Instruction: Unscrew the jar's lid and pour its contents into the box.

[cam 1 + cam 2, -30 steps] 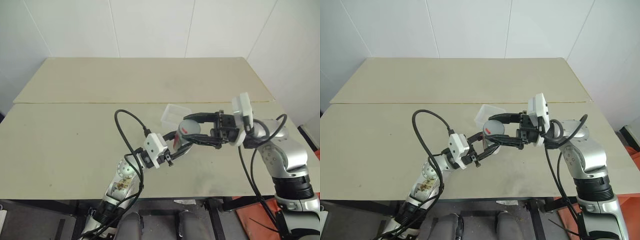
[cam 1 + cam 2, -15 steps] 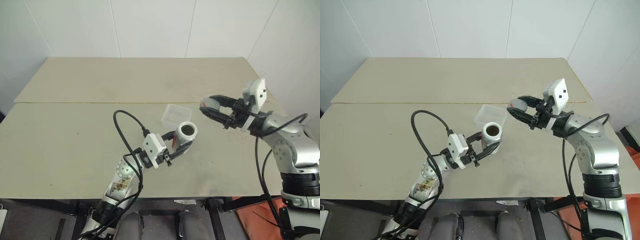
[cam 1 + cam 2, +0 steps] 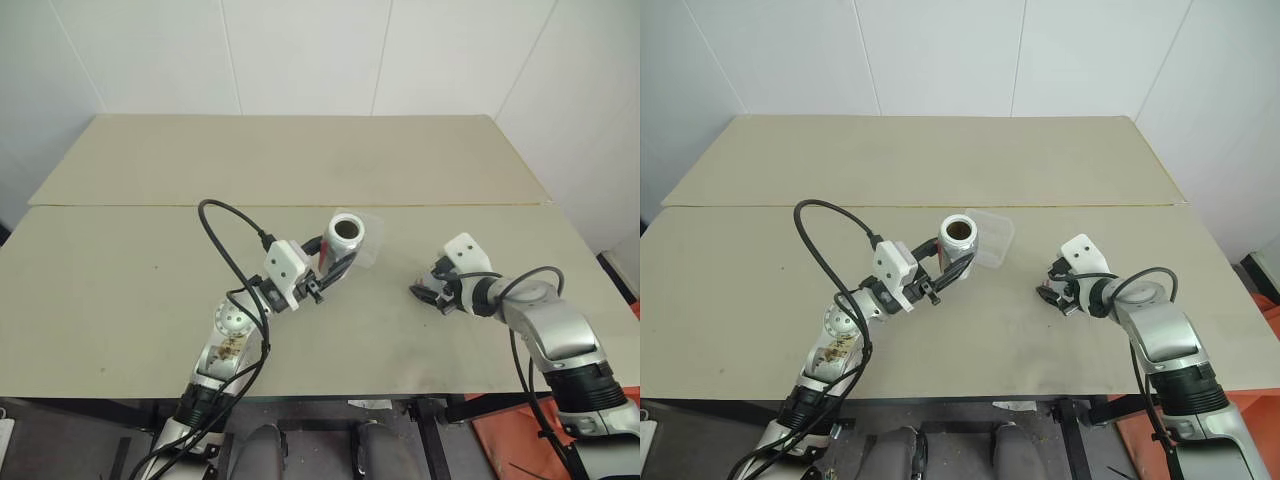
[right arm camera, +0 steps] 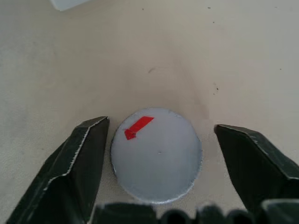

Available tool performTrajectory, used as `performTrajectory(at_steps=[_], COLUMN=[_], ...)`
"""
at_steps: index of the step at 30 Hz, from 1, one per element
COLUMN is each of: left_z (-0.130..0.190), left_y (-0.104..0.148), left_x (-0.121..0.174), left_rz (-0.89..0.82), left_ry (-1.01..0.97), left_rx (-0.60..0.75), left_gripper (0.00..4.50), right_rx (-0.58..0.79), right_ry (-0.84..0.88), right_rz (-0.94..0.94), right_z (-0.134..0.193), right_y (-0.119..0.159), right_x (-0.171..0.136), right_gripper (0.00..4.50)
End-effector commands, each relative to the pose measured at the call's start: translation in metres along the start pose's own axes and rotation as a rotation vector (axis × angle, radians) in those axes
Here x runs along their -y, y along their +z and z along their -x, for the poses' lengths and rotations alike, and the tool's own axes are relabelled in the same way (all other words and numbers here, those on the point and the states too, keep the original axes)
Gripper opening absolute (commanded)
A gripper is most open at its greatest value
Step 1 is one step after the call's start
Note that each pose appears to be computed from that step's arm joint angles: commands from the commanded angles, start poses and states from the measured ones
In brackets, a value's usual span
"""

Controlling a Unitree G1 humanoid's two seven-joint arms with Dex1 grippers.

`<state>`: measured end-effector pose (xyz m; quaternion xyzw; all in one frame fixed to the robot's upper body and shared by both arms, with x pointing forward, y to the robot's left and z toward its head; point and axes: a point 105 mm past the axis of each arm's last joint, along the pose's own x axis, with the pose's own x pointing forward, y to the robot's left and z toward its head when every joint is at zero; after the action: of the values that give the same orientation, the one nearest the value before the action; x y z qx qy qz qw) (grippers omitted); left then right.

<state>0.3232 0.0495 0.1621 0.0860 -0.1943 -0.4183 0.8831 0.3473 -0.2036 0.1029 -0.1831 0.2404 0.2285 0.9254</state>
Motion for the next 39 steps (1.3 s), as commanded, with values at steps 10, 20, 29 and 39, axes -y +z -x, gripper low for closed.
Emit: performTrajectory(at_steps=[10,20,29,39], left_z=[-0.015,-0.093,-0.119,-0.130], left_y=[0.010,0.015,0.006,0.011], left_x=[-0.086,-0.099,-0.087,-0.077], left_rz=[-0.418,-1.338,-2.060,-2.106], left_ry=[-0.010,-0.338,-0.556,-0.543], left_rx=[-0.160,-0.335,-0.268,-0.217], left_gripper=[1.95,1.95,1.95,1.95], right_rx=[0.472,0.505,0.485,0.433], right_ry=[0.144,0.186,0.105,0.037], right_rz=[0.211,0.165,0.101,0.058], right_z=[0.064,0.071,0.077,0.081], right_y=[0.076,0.074,0.061,0.044], right_x=[-0.033,-0.055,-0.062,-0.060], right_gripper=[4.49,4.49,4.49,4.49])
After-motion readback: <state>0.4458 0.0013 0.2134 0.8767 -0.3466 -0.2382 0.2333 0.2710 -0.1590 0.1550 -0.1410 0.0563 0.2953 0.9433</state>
